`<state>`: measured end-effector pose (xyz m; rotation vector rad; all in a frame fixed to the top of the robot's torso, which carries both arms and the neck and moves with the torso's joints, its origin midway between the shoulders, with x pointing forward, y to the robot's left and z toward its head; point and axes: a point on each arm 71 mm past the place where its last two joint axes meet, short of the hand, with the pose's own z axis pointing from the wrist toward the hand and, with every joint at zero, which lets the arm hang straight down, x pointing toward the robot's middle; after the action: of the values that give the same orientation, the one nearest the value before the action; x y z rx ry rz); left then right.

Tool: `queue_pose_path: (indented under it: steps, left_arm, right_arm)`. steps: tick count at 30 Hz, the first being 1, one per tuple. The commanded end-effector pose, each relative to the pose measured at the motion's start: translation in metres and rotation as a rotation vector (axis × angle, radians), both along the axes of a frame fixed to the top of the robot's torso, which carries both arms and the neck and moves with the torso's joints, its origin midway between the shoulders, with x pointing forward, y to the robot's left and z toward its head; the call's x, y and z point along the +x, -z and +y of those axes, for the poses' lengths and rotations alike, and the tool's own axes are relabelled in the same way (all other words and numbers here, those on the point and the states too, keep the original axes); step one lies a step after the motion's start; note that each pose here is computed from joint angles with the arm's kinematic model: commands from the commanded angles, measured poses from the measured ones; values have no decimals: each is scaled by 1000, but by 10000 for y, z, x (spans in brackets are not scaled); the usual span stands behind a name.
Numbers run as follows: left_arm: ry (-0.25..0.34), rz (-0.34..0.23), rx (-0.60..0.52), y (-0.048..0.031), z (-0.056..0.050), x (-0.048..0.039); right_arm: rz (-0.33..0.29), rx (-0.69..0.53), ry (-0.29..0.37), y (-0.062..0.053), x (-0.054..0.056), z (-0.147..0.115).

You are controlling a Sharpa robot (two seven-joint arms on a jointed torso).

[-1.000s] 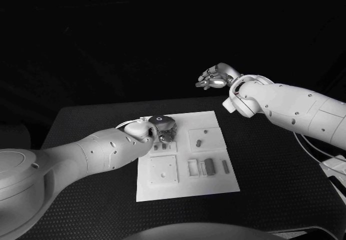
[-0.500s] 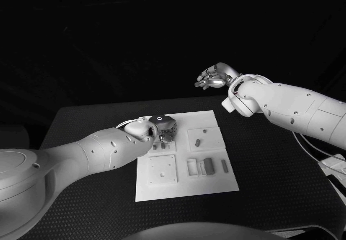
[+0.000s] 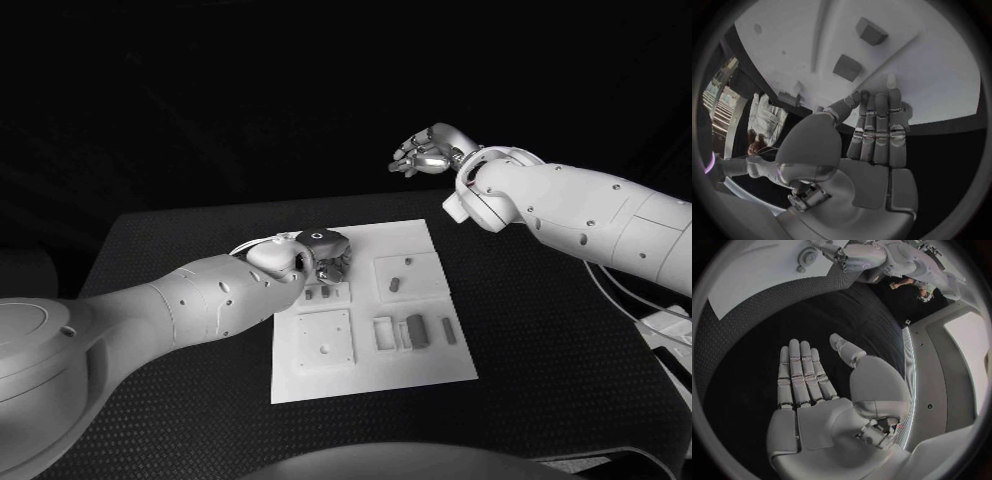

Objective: Assemble the parts on the task board

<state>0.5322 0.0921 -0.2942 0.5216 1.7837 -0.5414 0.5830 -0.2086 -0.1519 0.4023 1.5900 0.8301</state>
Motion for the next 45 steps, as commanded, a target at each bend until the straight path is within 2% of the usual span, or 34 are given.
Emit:
queue_pose_path:
  steps: [1,9,18,20,26,31,38,45]
  left_arm:
    - [11,-17,-7,16,11,-16]
    - [13,-50,-52,-20,20,-14]
    - [-9,-65,-133,-91,113,-23]
    - [-19,-63,-158,-156,107,1]
    - [-49,-44,-214,-295,180,27]
    - [-69,-3,-214,-379,303,36]
    - [-75,46,-175,-365,450,38]
    - [-83,42,-146,-327,570,53]
  right_arm:
    - [-1,3,-16,-3,-5,19]
    - [-3,3,-16,-3,-4,16]
    - [-4,3,-12,-5,-7,-13]
    - [-4,2,-11,-5,-7,-19]
    - [-3,1,-6,-5,-9,-55]
    - [-2,0,-3,-4,-9,-75]
    - [0,-1,-2,-2,-8,-92]
    - [-1,-2,0,-2,-9,-102]
